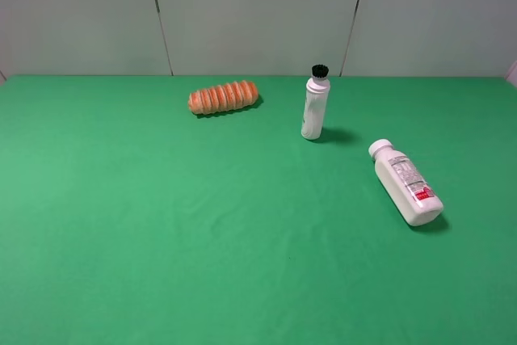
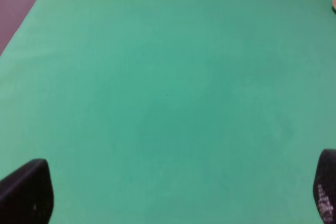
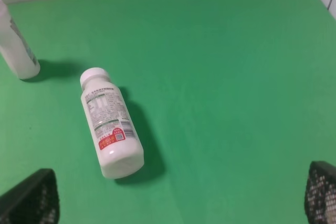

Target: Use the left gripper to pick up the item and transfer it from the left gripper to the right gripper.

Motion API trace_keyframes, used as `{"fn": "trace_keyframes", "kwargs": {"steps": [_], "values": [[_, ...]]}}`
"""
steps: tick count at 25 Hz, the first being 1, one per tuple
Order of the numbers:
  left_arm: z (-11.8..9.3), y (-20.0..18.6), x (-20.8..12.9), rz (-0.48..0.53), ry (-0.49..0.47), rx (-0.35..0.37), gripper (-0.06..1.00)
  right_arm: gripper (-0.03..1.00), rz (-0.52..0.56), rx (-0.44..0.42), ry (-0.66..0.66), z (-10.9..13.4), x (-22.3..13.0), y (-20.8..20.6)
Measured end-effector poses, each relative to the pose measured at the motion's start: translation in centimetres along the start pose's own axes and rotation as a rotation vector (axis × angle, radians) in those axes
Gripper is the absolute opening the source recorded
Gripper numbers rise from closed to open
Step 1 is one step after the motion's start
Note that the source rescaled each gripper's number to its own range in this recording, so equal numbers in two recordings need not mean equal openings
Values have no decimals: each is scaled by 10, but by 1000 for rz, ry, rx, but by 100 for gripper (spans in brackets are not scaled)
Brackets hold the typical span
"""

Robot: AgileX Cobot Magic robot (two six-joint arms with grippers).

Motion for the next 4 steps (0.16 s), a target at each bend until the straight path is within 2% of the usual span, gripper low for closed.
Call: {"fn": "trace_keyframes", "kwargs": {"steps": [4], "values": [[0, 0, 0, 1, 0, 0, 100, 100, 0, 0, 0, 0, 0, 0]]}}
Point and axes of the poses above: a point on each arm's last joint axis where the gripper is mounted, y pointing out along that axis toward the gripper, z along the wrist's bending axis when the last joint is at zero, x = y × z, the point moved 10 cm from there along y, pointing out along that axis toward the gripper, and after that the axes turned 8 degrees about -y, right-handed, at the moved point
